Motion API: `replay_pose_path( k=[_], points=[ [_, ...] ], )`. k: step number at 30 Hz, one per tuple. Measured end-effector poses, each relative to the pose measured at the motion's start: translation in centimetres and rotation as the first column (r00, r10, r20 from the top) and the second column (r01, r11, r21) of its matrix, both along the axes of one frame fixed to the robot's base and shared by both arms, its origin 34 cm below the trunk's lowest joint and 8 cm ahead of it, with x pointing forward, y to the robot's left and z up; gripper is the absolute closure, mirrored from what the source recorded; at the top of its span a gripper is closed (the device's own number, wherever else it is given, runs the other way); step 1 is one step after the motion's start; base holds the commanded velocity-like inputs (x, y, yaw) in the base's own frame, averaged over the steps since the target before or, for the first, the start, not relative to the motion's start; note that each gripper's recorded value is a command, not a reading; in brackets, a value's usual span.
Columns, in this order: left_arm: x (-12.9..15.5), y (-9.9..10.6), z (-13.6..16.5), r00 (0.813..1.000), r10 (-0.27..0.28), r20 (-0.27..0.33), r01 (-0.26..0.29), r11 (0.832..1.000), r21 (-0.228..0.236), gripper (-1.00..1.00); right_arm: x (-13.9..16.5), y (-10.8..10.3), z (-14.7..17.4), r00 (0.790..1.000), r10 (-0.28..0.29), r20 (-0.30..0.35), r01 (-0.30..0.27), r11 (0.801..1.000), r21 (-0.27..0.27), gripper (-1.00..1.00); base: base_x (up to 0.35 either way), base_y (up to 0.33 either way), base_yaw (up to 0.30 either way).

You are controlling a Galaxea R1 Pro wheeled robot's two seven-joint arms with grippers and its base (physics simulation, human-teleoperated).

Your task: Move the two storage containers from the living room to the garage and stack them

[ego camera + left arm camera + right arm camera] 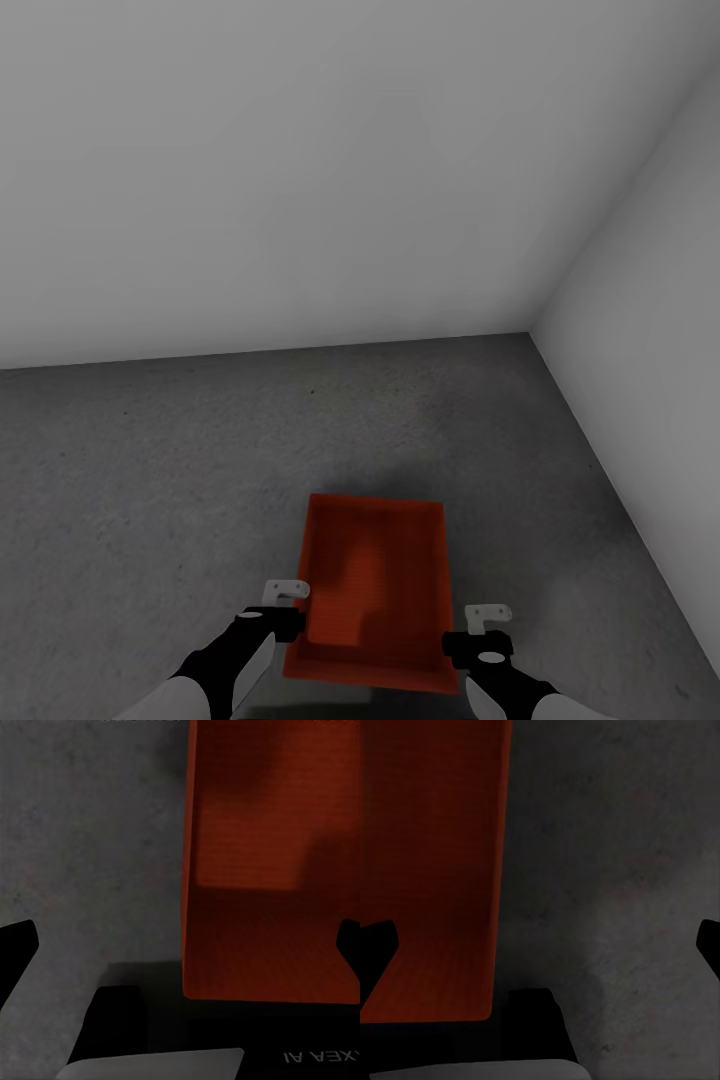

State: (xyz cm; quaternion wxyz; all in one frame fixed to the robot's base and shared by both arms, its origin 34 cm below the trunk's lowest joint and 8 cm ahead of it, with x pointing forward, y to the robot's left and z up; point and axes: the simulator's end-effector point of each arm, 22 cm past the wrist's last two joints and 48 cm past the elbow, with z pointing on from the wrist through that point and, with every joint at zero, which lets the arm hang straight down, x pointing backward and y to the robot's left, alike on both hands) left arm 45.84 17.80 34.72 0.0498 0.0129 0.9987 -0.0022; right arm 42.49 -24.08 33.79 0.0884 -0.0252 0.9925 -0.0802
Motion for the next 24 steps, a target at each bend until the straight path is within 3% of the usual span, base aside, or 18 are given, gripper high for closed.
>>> replay_pose_path(
  k=[24],
  points=[
    [0.36,-0.12,0.09,1.0,0.002,0.007,-0.002,1.0,-0.004,-1.0,0.0,-0.07,0.0,1.0,0.0,0.0,0.0,1.0,-0.001,-1.0,0.0,0.0,0.0]
  ],
)
